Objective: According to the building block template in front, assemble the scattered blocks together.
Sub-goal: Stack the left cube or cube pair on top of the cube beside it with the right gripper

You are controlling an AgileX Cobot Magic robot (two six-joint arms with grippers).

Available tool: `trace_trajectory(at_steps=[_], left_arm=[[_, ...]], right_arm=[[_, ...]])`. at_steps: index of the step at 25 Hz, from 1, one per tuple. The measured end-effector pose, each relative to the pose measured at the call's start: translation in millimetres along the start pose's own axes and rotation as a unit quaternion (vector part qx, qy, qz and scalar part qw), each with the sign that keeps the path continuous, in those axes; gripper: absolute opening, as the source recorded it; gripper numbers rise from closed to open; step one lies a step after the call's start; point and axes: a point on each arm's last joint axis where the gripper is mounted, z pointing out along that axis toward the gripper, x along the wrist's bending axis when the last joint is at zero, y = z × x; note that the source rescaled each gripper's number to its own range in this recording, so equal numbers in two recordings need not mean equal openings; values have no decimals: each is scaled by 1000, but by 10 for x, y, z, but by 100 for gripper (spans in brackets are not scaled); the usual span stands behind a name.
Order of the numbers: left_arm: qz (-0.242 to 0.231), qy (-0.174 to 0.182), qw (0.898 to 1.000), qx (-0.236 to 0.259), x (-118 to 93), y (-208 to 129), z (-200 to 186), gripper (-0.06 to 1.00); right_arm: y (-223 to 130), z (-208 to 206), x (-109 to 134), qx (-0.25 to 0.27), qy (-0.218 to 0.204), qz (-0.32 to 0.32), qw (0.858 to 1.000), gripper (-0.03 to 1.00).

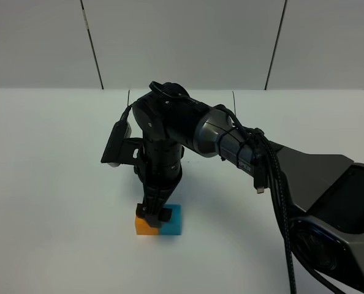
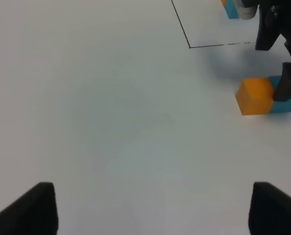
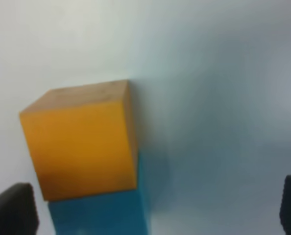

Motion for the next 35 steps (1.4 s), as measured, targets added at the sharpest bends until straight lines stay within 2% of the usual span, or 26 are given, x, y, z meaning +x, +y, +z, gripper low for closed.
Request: trace_trajectory(at_steps=[4, 7, 9, 13, 16, 19, 23, 26, 29, 32, 35], left_arm=[[0, 0, 1000, 0, 0, 0, 0, 68], [0, 0, 1000, 0, 0, 0, 0, 68], [0, 0, 1000, 0, 0, 0, 0, 68], [0, 0, 1000, 0, 0, 0, 0, 68], [0, 0, 1000, 0, 0, 0, 0, 68], [0, 0, 1000, 0, 0, 0, 0, 68], [0, 0, 1000, 0, 0, 0, 0, 68], [0, 0, 1000, 0, 0, 0, 0, 68], [0, 0, 1000, 0, 0, 0, 0, 68], [0, 0, 1000, 0, 0, 0, 0, 68], [0, 0, 1000, 0, 0, 0, 0, 68]], right_arm=[[0, -273, -21, -19, -21, 79, 997, 100], [-41, -619, -65, -40, -54, 152, 986, 100], [-116, -863, -130, -58, -76, 205, 974, 100], [-436, -1387, -369, -97, -120, 301, 941, 97], [-733, -1738, -490, -118, -143, 345, 920, 92], [-1007, -2029, -471, -130, -157, 372, 906, 89], [-1364, -2280, -244, -122, -173, 395, 894, 87], [-1626, -2393, 17, -131, -195, 413, 880, 87], [-1926, -2513, 353, -170, -218, 440, 855, 87], [-2238, -2715, 718, -235, -241, 465, 819, 87], [-2495, -2774, 1029, -282, -247, 487, 789, 87]])
